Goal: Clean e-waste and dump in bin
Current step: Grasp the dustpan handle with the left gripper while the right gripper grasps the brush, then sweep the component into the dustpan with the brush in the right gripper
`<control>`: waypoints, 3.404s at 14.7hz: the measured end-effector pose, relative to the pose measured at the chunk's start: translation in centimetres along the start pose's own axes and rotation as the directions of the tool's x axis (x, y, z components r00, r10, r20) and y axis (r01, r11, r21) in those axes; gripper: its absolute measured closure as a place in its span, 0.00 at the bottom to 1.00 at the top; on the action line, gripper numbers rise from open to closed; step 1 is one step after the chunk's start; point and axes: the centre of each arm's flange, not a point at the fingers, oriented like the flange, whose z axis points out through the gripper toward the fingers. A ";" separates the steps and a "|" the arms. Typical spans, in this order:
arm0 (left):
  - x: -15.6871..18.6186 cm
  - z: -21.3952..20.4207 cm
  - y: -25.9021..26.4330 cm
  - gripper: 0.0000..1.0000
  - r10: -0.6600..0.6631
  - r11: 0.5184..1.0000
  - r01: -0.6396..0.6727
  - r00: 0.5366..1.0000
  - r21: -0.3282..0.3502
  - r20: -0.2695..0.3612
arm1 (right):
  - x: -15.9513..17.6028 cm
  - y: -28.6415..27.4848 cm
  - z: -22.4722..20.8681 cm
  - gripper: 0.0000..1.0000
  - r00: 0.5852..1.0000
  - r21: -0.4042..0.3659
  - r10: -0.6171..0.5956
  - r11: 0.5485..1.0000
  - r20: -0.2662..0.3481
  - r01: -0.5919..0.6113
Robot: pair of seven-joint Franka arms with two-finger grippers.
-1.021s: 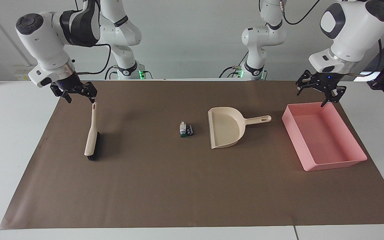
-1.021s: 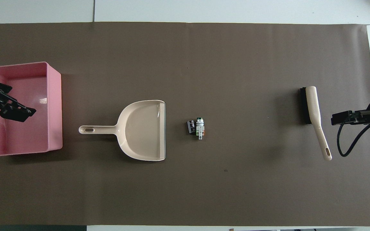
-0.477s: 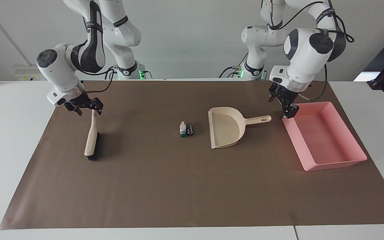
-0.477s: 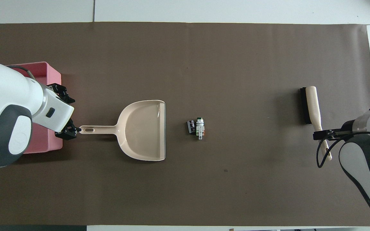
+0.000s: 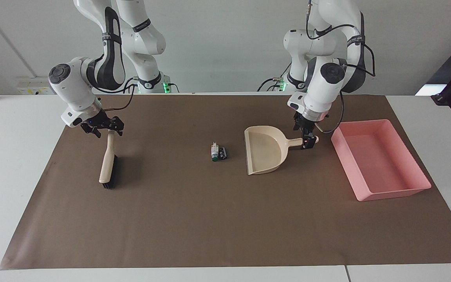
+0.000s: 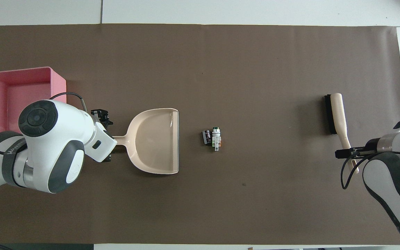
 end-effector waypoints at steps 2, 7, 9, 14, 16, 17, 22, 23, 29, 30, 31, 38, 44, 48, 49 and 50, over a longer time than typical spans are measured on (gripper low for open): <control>0.0 1.6 0.7 0.01 0.005 1.000 -0.005 1.000 -0.002 0.002 | 0.0 0.0 0.0 0.08 1.000 0.005 0.005 1.000 -0.005 -0.005; 0.4 2.7 0.7 0.02 -0.028 0.999 0.029 1.000 0.016 -0.005 | 0.1 0.0 0.0 0.28 1.000 0.005 0.007 1.000 -0.012 -0.007; 0.8 2.9 0.7 0.05 -0.034 0.999 0.035 0.999 0.024 -0.008 | 0.1 0.0 0.0 0.37 1.000 0.005 0.007 1.000 -0.012 -0.007; 1.4 2.8 0.8 0.11 -0.035 0.999 0.036 0.999 0.034 -0.013 | 0.3 -0.1 -0.2 0.74 1.000 0.006 0.005 1.000 -0.015 -0.005; 1.4 2.8 0.8 0.37 -0.035 0.999 0.036 0.999 0.035 -0.013 | 0.6 -0.4 -0.6 0.74 1.000 0.008 0.009 1.000 -0.011 -0.009; 1.4 2.8 0.8 0.48 -0.036 0.999 0.036 0.999 0.035 -0.013 | 0.9 -0.7 -1.1 0.74 1.000 0.010 0.018 1.000 -0.005 -0.018; 1.4 2.7 0.7 0.67 -0.037 0.999 0.038 0.999 0.039 -0.015 | 4.2 -7.8 -6.3 0.74 0.998 0.013 0.052 0.999 0.022 -0.053; 1.5 2.4 0.5 0.67 -0.037 0.998 0.038 0.999 0.043 -0.017 | 4.6 -10.0 -6.9 0.74 0.998 0.010 0.060 0.998 0.016 -0.061; 2.2 -0.1 0.0 0.67 -0.070 0.997 0.071 0.997 -0.014 0.022 | 3.2 -24.7 -5.5 0.74 0.997 -0.041 0.068 0.997 0.033 -0.067; 2.8 -0.1 0.3 0.67 -0.076 0.997 0.076 0.996 -0.002 0.051 | 2.5 -27.2 -4.9 0.74 0.997 -0.059 0.068 0.996 0.037 -0.066; 3.5 -0.1 0.6 0.67 -0.070 0.998 0.069 0.994 0.014 0.080 | 1.8 -29.4 -4.3 0.74 0.997 -0.070 0.071 0.995 0.041 -0.068; 7.8 1.5 1.9 0.67 0.026 0.999 -0.031 0.989 0.036 0.145 | -1.6 -37.1 -0.7 0.74 0.998 -0.097 0.033 0.995 0.060 -0.027; 8.3 2.0 1.7 0.67 0.039 0.999 -0.043 0.987 0.028 0.155 | -3.1 -40.0 2.0 0.74 0.997 -0.104 -0.028 0.994 0.070 0.036; 8.3 2.2 1.8 0.67 0.039 0.999 -0.043 0.986 0.019 0.161 | -4.0 -42.4 3.4 0.74 0.996 -0.089 -0.070 0.993 0.051 0.074; 8.2 2.3 1.8 0.67 0.039 0.999 -0.042 0.986 0.014 0.164 | -4.2 -43.4 4.0 0.74 0.996 -0.078 -0.071 0.994 0.049 0.075; 8.2 2.3 1.9 0.67 0.040 0.999 -0.042 0.985 0.010 0.167 | -4.2 -44.5 4.5 0.74 0.997 -0.058 -0.066 0.996 0.048 0.068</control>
